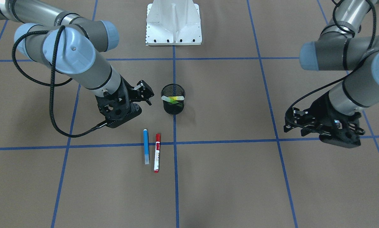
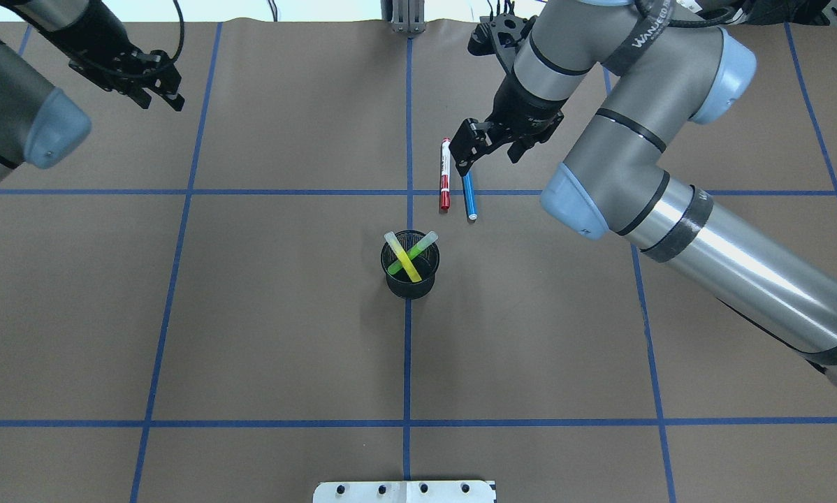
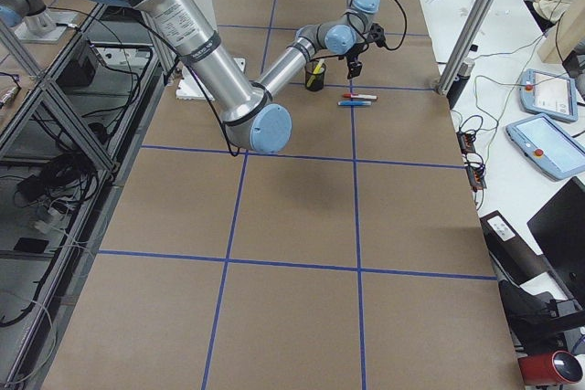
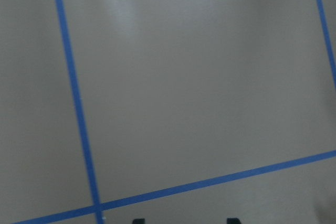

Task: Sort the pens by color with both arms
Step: 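Lower the right gripper over the green highlighter in the cup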

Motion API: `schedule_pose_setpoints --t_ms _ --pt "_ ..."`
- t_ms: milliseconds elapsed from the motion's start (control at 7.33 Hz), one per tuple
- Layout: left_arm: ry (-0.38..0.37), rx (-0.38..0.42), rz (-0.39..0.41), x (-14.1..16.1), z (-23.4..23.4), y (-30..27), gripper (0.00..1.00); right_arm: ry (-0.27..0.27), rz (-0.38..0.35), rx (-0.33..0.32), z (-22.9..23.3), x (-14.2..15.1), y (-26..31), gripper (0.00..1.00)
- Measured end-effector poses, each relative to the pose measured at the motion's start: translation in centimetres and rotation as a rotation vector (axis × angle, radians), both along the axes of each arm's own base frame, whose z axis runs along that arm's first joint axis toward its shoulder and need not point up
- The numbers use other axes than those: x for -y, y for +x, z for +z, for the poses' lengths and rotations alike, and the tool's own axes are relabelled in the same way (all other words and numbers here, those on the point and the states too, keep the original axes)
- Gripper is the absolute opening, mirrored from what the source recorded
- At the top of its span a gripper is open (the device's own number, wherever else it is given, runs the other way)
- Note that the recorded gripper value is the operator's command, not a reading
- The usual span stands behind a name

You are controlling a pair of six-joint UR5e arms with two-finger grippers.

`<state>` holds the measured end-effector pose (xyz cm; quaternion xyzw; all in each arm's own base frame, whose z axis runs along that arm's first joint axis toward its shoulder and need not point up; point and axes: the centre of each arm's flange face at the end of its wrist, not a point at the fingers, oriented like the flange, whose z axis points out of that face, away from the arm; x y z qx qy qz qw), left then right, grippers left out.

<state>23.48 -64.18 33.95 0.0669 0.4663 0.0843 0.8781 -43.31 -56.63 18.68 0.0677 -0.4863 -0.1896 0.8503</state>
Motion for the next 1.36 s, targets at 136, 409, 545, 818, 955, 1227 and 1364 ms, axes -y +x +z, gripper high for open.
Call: schedule_pose_setpoints --t_ms 136,409,545,818,955,1227,1364 --pt "0.009 0.003 0.012 -0.4 2.2 -1.9 0.62 -0.006 -0.023 0.022 -0.5 0.6 -1.8 0.91" --pt "0.003 -0.002 0.030 -1.2 5.4 -4.4 0.62 -0.028 -0.051 0.046 -0.6 1.0 -4.2 0.91" --pt "-0.004 -0.004 0.032 -1.5 6.2 -5.0 0.62 -0.040 -0.065 0.050 -0.5 0.8 -5.0 0.91" --pt "-0.009 -0.004 0.030 -2.0 6.9 -5.5 0.62 -0.045 -0.098 0.055 -0.3 -0.6 -6.8 0.89" --pt "-0.010 -0.005 0.028 -2.0 6.9 -5.7 0.62 -0.037 -0.119 0.062 0.2 -1.8 -7.9 0.89" --pt "-0.010 -0.004 0.023 -2.0 6.9 -6.1 0.62 -0.016 -0.147 0.083 2.4 -3.8 -9.4 0.81" --pt "-0.012 -0.004 0.020 -2.0 6.9 -6.2 0.62 -0.010 -0.148 0.096 3.2 -4.3 -9.5 0.74"
